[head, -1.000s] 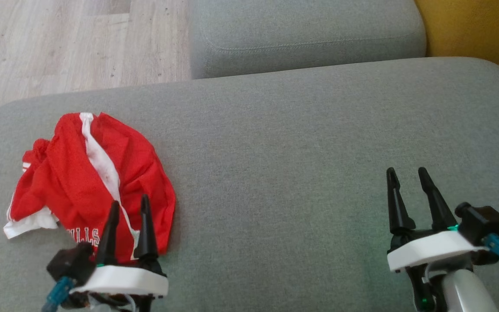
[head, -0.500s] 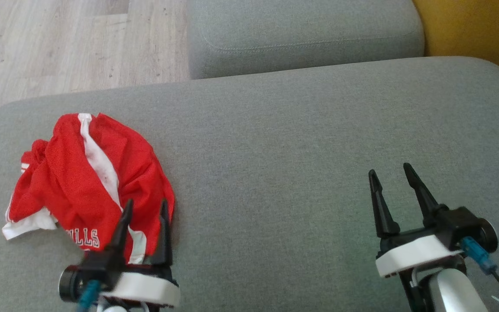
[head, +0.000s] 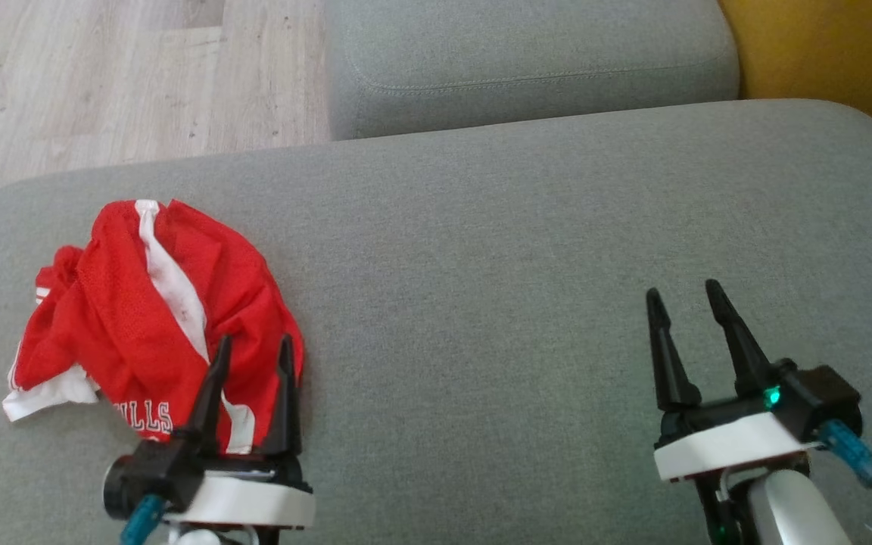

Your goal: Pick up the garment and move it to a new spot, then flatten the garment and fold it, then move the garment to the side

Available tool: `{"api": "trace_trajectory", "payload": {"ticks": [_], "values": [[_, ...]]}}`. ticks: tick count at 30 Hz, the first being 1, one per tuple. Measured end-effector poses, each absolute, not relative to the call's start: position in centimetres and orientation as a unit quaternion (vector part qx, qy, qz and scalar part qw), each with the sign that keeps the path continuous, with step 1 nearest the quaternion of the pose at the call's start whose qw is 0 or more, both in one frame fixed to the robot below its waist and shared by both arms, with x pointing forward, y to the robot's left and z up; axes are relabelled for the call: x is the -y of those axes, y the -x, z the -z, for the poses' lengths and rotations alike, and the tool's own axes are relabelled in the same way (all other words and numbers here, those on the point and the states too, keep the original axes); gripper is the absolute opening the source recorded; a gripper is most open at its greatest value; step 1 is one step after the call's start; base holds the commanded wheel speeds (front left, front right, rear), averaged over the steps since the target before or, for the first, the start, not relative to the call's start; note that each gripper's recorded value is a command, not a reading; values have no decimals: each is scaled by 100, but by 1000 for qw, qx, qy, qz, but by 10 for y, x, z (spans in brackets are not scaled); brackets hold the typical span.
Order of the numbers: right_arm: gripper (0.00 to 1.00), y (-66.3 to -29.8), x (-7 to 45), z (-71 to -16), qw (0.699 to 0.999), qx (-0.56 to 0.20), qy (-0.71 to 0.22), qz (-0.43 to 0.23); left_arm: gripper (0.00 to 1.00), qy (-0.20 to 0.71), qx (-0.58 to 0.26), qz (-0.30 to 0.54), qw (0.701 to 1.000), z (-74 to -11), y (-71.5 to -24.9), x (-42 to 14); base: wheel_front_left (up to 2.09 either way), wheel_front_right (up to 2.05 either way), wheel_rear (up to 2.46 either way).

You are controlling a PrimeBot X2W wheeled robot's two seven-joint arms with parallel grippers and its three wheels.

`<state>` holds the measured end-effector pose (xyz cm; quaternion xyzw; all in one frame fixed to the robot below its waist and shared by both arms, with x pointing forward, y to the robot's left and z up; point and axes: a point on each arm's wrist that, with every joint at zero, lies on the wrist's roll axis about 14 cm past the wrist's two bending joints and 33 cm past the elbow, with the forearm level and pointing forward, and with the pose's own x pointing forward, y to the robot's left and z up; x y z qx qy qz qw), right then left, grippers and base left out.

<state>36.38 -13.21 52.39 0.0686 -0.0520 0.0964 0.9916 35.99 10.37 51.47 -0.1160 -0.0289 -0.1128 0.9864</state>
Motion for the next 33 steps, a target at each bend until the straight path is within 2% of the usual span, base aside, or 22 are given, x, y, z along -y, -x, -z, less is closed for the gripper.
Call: {"api": "trace_trajectory", "payload": {"ticks": [6,11,21,33], "values": [[100,-360,136,-510,989,35,-116,-84,100,111,9,127,986,-497,-348,-99,0,0,0],[100,-356,134,-496,991,15,-103,-87,100,79,0,136,988,-488,-344,-96,0,0,0],[100,-356,127,-494,990,12,-101,-96,100,79,2,121,989,-488,-345,-104,0,0,0],[100,-356,75,-500,979,13,-107,-175,100,78,6,39,996,-486,-333,-149,0,0,0]]}}
